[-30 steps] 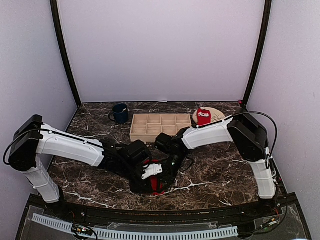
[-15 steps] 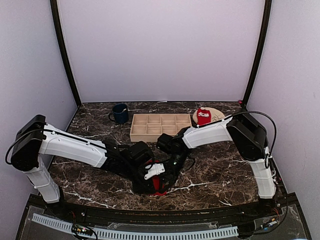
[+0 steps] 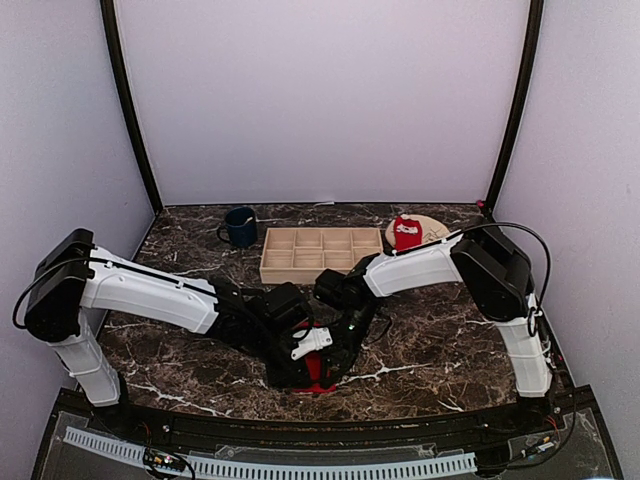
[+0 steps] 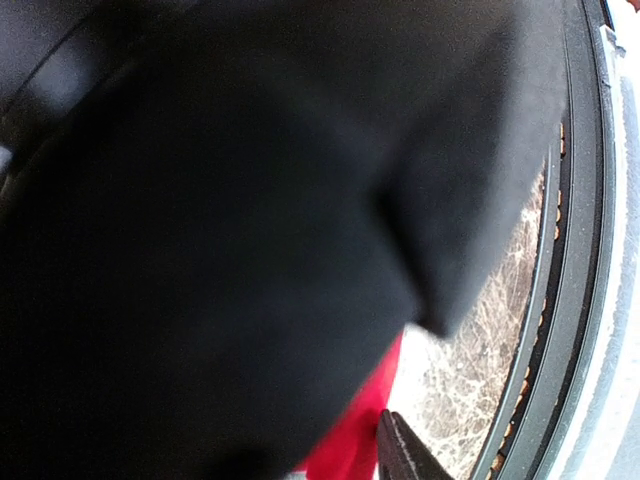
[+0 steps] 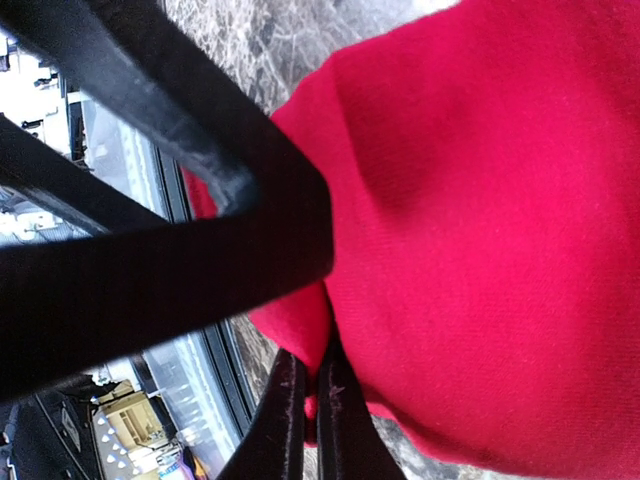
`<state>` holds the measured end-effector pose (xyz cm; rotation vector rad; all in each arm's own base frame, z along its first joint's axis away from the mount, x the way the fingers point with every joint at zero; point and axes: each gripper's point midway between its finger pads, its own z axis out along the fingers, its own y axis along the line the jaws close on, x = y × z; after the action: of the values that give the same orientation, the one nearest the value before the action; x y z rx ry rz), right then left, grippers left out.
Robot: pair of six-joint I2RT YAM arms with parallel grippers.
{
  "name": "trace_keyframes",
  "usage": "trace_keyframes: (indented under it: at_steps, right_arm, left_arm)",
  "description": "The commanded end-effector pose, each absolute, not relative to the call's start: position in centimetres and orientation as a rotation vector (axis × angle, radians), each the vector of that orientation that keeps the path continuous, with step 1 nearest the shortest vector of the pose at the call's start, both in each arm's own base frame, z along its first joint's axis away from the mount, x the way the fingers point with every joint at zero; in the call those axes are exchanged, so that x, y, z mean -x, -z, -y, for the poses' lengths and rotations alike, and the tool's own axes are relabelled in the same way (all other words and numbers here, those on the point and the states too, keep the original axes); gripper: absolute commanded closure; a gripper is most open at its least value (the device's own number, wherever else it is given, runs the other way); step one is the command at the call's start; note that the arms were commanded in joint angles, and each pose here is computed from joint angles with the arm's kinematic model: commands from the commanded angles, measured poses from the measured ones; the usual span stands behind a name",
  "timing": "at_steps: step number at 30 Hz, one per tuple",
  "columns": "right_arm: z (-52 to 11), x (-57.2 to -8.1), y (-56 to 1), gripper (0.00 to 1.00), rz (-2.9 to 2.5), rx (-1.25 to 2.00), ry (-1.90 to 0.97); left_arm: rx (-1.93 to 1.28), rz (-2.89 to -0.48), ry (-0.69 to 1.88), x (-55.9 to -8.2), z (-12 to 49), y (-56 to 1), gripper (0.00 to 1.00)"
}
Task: Roll the socks
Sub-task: Roll the sock at the center of the board.
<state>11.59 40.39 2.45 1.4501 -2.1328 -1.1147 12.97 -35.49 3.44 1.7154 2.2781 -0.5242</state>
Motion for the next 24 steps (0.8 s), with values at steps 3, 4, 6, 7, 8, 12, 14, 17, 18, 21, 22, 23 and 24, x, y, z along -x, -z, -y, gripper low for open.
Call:
trace_keyframes:
  at_steps: [3, 4, 6, 7, 8, 12, 14, 17, 18, 21, 22, 23, 24]
  right_arm:
    - [-43.3, -12.5, -5.2, 1.0, 2.106, -1.552, 1.263]
    - [-43.4, -12.6, -5.2, 1.0, 2.106, -1.554, 1.266]
    - [-43.4, -12.7, -5.3, 1.0, 2.11, -1.554, 1.268]
    - [-43.4, -12.8, -5.3, 1.0, 2.112, -1.552, 1.269]
    - [-43.4, -12.8, -5.3, 1.0, 2.112, -1.553, 1.271]
    - [-43.4, -13.4, -5.4, 1.0, 2.14, -1.551, 1.275]
    - [-43.2, -13.8, -5.5, 1.0, 2.163, -1.542, 1.277]
    - [-42.5, -14.2, -5.3, 1.0, 2.201, -1.527, 1.266]
    - [-42.3, -14.3, -5.2, 1.0, 2.216, -1.522, 1.262]
    - [-41.5, -14.6, -5.1, 1.0, 2.252, -1.491, 1.267]
    - [-41.2, -14.6, -4.9, 1.0, 2.261, -1.478, 1.267]
    - [-41.0, -14.7, -4.9, 1.0, 2.274, -1.464, 1.27]
    - [-40.9, -14.6, -4.7, 1.0, 2.28, -1.46, 1.277]
  left_arm:
    - [-1.938, -2.57, 0.342, -8.0, 29.3, 2.0, 0.61]
    - [-1.942, -2.576, 0.335, -8.0, 29.3, 2.0, 0.61]
    - [-1.954, -2.593, 0.326, -7.7, 29.2, 2.1, 0.61]
    - [-1.958, -2.597, 0.324, -7.6, 29.2, 2.1, 0.61]
    - [-1.963, -2.604, 0.322, -7.6, 29.2, 2.1, 0.61]
    - [-1.964, -2.612, 0.329, -7.3, 29.3, 2.1, 0.61]
    - [-1.954, -2.61, 0.328, -7.5, 29.5, 2.0, 0.61]
    - [-1.938, -2.602, 0.323, -7.8, 29.8, 2.1, 0.61]
    - [-1.934, -2.597, 0.322, -7.9, 29.9, 2.1, 0.6]
    - [-1.904, -2.584, 0.351, -8.0, 30.3, 1.9, 0.6]
    - [-1.883, -2.575, 0.366, -8.1, 30.5, 1.8, 0.61]
    - [-1.859, -2.56, 0.389, -8.2, 30.8, 1.5, 0.6]
    - [-1.83, -2.544, 0.413, -8.5, 31.1, 1.2, 0.6]
